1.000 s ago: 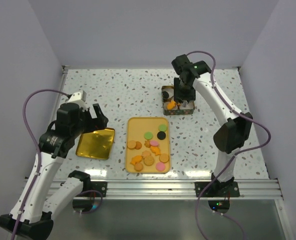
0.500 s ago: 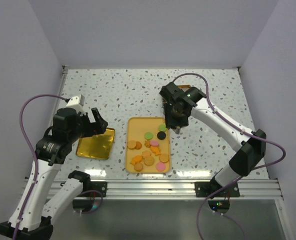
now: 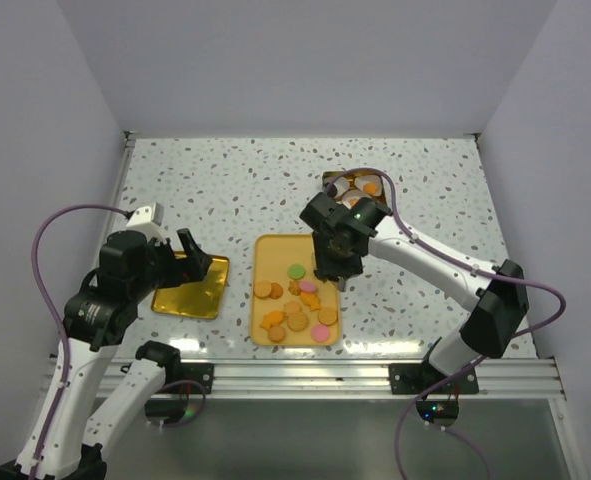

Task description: Pack the cookies

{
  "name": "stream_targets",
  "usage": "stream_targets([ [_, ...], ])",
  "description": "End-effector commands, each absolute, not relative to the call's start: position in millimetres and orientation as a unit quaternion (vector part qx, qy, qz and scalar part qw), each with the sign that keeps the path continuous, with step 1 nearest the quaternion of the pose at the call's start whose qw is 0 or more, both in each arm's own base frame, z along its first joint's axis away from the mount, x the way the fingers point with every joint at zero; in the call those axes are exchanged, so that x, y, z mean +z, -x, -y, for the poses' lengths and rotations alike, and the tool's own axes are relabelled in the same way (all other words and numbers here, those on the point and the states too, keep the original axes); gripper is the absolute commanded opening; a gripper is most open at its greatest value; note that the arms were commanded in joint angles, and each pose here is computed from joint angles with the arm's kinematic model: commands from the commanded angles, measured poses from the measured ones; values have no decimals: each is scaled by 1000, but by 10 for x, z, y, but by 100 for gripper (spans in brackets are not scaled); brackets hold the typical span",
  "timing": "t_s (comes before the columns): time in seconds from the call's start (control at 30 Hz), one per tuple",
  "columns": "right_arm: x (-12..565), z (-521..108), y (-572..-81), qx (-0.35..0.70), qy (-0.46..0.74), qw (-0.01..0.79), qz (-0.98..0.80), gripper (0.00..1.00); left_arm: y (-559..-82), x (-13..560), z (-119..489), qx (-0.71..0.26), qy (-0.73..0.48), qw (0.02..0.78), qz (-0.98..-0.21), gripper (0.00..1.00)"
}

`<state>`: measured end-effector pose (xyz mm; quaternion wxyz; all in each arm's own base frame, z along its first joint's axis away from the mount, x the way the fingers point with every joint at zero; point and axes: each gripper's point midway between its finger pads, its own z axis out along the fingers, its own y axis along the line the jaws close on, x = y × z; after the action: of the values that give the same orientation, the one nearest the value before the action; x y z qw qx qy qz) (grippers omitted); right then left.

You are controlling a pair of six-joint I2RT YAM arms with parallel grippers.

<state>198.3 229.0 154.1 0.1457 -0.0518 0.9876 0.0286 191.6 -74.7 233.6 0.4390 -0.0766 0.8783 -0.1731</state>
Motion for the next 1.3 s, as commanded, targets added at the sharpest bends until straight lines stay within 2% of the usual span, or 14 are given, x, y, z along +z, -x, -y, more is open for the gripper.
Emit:
stream_targets([
  [0.0,1632,-2339,-2000,46,38,168,-984,49,-1848,2315,746,-176,81,432,-881,96],
  [0.6,1473,-2315,-1849,13,61,144,-988,49,-1864,2261,755,-176,83,427,-883,96],
  [0.97,1430,-2349,-1901,-7,79,135,-988,42,-1975,2252,782,-175,81,428,-883,96],
  [1.27,1835,-2560,-2161,7,90,174,-981,41,-2065,2217,783,-168,82,429,-883,96],
])
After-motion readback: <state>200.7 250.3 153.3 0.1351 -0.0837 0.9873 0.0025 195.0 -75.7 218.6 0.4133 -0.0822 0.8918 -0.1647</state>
